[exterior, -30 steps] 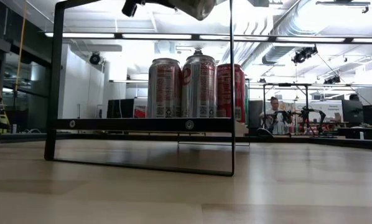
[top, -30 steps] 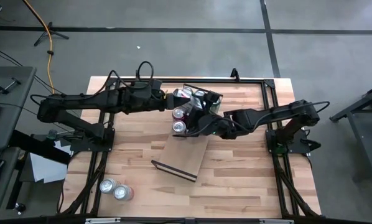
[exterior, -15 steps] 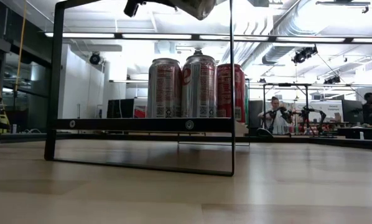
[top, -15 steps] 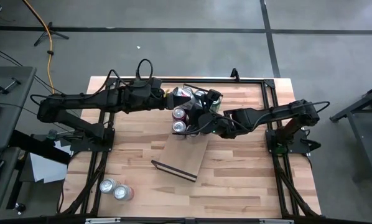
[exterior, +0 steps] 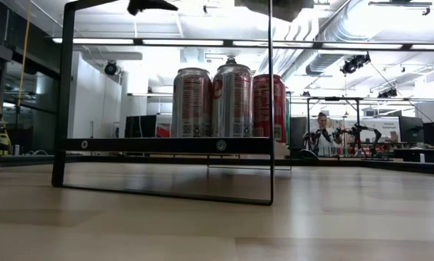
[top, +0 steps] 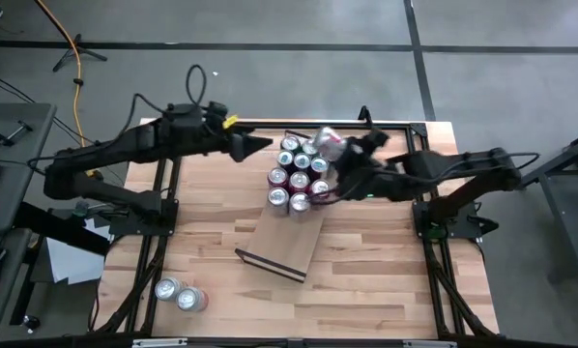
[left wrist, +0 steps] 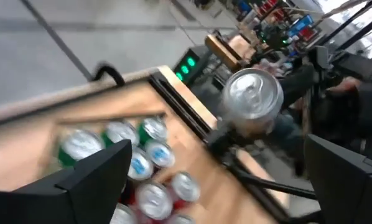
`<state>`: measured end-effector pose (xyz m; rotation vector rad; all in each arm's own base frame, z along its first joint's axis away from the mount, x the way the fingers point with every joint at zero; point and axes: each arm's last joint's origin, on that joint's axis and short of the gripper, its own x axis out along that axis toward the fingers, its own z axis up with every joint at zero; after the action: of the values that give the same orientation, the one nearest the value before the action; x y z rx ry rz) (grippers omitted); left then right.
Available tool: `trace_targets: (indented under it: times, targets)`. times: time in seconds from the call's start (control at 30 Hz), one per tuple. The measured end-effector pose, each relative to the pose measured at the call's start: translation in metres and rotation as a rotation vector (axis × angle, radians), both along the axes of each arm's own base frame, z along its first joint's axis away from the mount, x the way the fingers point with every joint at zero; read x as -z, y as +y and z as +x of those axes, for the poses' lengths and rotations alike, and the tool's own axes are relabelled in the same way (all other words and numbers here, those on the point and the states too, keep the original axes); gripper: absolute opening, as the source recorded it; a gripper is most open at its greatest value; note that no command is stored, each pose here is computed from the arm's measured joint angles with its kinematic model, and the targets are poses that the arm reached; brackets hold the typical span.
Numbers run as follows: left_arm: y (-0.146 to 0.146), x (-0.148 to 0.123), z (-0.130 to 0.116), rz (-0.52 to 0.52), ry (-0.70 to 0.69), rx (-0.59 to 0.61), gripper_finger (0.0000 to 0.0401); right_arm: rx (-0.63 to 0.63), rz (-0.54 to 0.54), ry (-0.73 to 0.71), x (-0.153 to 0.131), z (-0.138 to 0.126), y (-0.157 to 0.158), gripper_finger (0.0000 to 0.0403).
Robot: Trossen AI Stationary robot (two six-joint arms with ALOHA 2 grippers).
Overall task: Place canned beverage on shelf
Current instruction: Put the red and silver soda can on the shelf aligned with the other red and silver soda can
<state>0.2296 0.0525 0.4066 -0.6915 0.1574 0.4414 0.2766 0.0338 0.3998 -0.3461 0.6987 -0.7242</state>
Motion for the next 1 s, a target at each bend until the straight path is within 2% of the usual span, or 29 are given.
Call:
trace_targets:
  times: [0.17,0.23,0.33,0.43,0.53,0.67,0.83,1.0]
  targets:
    - [-0.010,0.007,-0.016,0.137,0.002,0.048,0.0391,0.042,0.147,-0.103,0.008,-0.051,0.001,0.0279]
    - [-0.017,0.021,-0.017,0.164,0.004,0.088,0.0391,0.029,0.240,-0.187,0.019,-0.069,0.004,0.0279]
    - [-0.031,0.045,-0.012,0.180,-0.089,0.141,0.0391,-0.041,0.397,-0.386,0.039,-0.081,0.011,0.0279]
    - [-0.044,0.069,-0.001,0.175,-0.292,0.192,0.0392,-0.194,0.538,-0.616,0.056,-0.075,0.019,0.0279]
    - [-0.054,0.086,0.013,0.172,-0.496,0.282,0.0392,-0.372,0.635,-0.839,0.067,-0.061,0.023,0.0279]
    - [-0.064,0.093,0.035,0.175,-0.596,0.395,0.0392,-0.530,0.689,-1.051,0.073,-0.045,0.024,0.0279]
    - [-0.072,0.084,0.066,0.213,-0.610,0.503,0.0392,-0.643,0.756,-1.049,0.076,-0.023,0.026,0.0279]
    - [-0.071,0.074,0.086,0.295,-0.616,0.504,0.0392,-0.714,0.789,-1.013,0.072,-0.007,0.032,0.0279]
